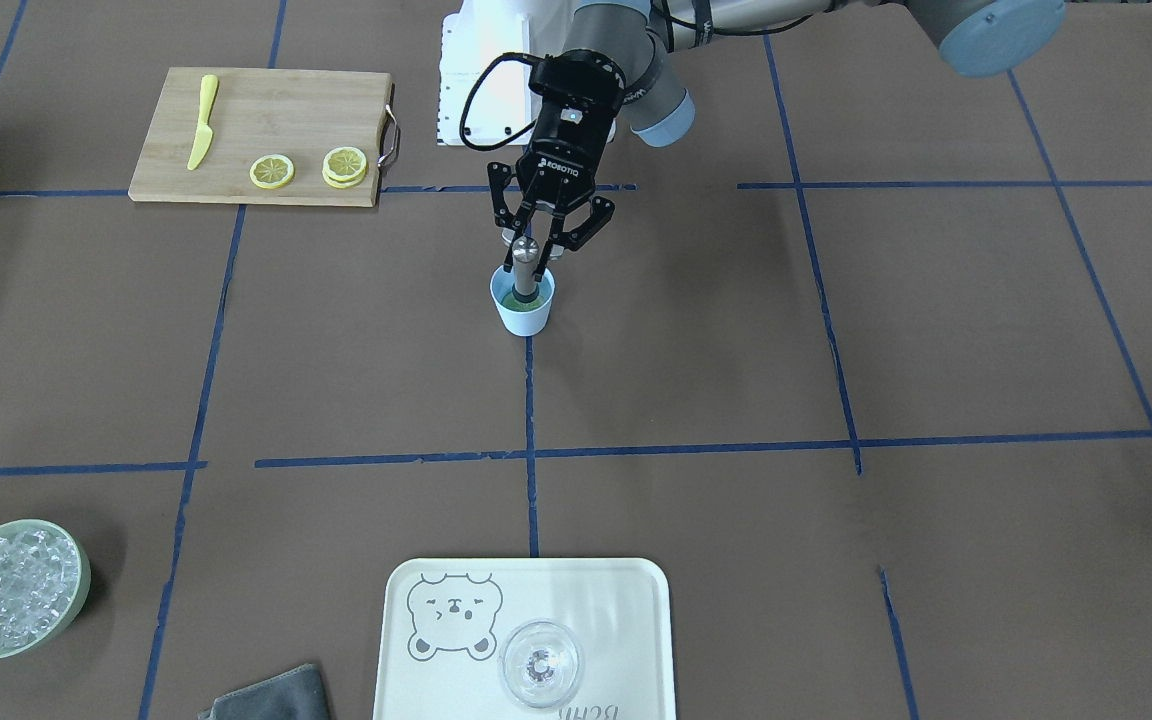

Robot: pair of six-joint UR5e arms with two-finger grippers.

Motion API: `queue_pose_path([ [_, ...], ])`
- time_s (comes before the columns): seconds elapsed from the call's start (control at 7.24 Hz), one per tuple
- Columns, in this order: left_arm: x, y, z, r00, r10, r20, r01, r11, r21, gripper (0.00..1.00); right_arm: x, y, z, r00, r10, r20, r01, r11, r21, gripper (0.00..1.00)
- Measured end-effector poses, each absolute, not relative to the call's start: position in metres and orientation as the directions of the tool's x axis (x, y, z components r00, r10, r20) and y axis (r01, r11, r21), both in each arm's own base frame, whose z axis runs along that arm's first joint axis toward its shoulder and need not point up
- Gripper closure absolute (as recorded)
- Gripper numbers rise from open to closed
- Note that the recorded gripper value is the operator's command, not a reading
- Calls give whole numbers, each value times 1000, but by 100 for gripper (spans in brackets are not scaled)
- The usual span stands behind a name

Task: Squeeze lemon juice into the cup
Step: 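Press the muddler down into the blue cup with the left gripper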

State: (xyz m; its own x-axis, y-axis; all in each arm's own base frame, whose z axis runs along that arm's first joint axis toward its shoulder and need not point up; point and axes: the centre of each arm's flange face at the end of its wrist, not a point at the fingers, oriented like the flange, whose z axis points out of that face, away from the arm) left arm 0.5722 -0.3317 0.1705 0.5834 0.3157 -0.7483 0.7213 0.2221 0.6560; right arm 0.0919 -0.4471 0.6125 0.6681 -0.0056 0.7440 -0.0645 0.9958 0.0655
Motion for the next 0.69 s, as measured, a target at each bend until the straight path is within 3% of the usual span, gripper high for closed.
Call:
queue_pose_path([
  [0.69, 585, -332, 179, 589, 329, -738, 703, 241, 669, 100, 92, -447, 613, 669, -5, 743, -65, 996, 64, 0],
])
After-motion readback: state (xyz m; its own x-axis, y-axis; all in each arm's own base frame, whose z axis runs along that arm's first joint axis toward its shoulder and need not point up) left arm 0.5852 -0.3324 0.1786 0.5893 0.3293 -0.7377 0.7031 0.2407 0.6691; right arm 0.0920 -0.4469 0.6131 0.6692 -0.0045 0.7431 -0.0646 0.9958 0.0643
